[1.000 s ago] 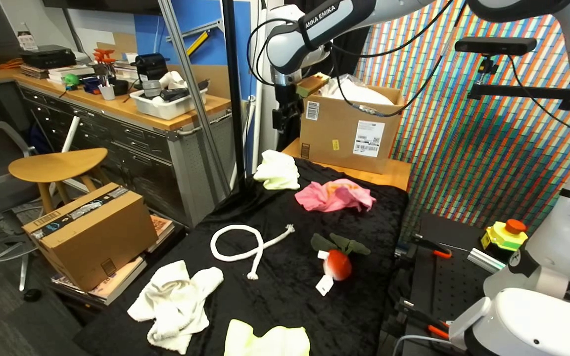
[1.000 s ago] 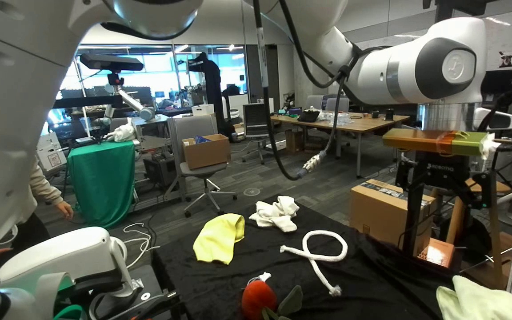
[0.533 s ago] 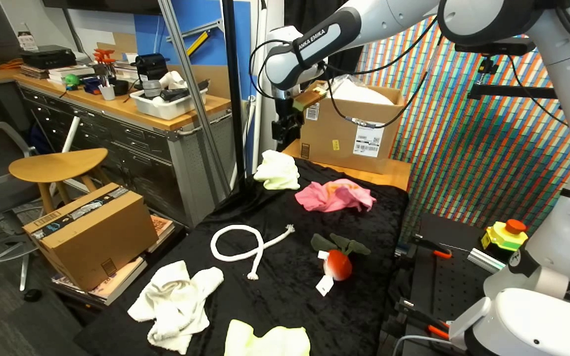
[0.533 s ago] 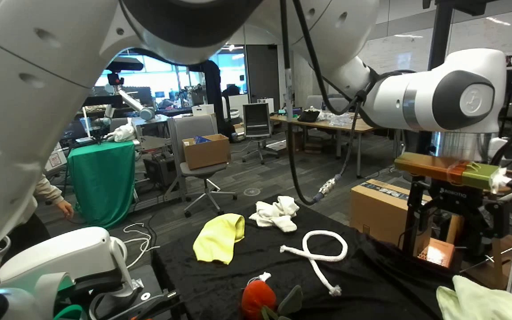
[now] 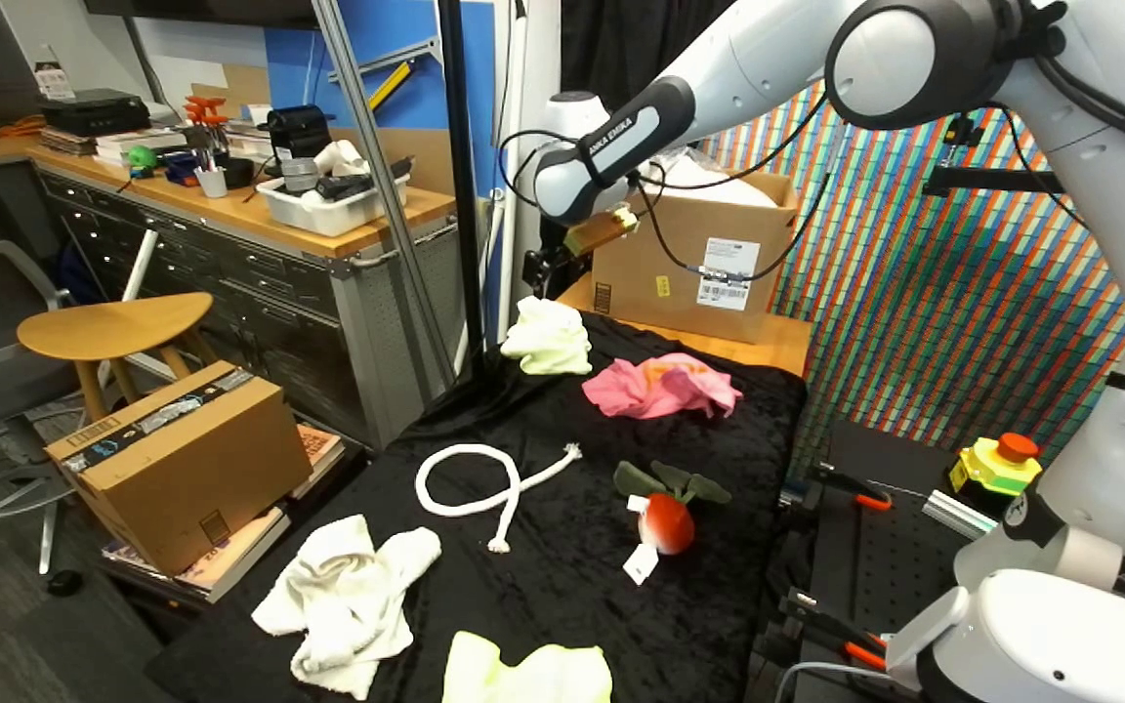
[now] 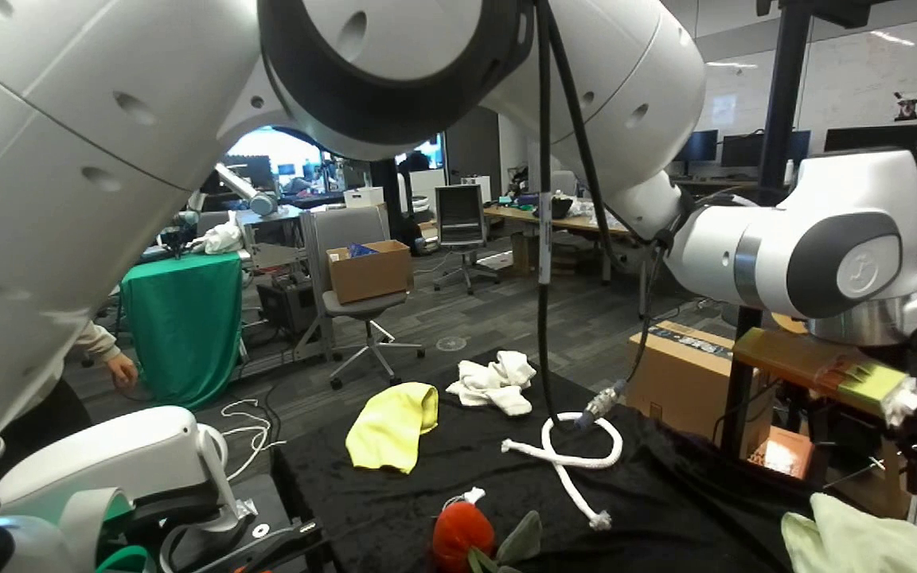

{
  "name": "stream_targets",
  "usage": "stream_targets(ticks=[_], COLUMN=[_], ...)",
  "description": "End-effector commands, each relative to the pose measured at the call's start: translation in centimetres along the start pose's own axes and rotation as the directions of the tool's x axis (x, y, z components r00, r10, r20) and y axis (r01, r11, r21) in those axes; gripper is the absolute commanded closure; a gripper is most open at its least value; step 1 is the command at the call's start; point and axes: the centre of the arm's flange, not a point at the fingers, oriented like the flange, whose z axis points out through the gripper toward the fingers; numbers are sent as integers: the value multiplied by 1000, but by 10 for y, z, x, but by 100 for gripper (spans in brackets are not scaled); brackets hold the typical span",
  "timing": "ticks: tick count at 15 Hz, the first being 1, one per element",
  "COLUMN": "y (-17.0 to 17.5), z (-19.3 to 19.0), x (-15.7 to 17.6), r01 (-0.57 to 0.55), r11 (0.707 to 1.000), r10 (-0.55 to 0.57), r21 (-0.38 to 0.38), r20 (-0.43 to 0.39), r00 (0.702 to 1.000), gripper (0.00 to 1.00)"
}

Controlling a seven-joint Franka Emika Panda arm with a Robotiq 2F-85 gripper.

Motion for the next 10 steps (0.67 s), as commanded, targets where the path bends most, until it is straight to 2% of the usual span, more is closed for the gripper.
stream_targets(ticks=[1, 4, 10], y=[-7, -12, -27], z=[27, 49, 93], x=[-8, -15, -27], r01=[-78, -109, -131], r11=[996, 993, 989], r10=[73, 101, 123], r21=[-49, -49, -68], r20=[-97, -135, -111], r00=[993, 986, 986], gripper=[0, 0, 0])
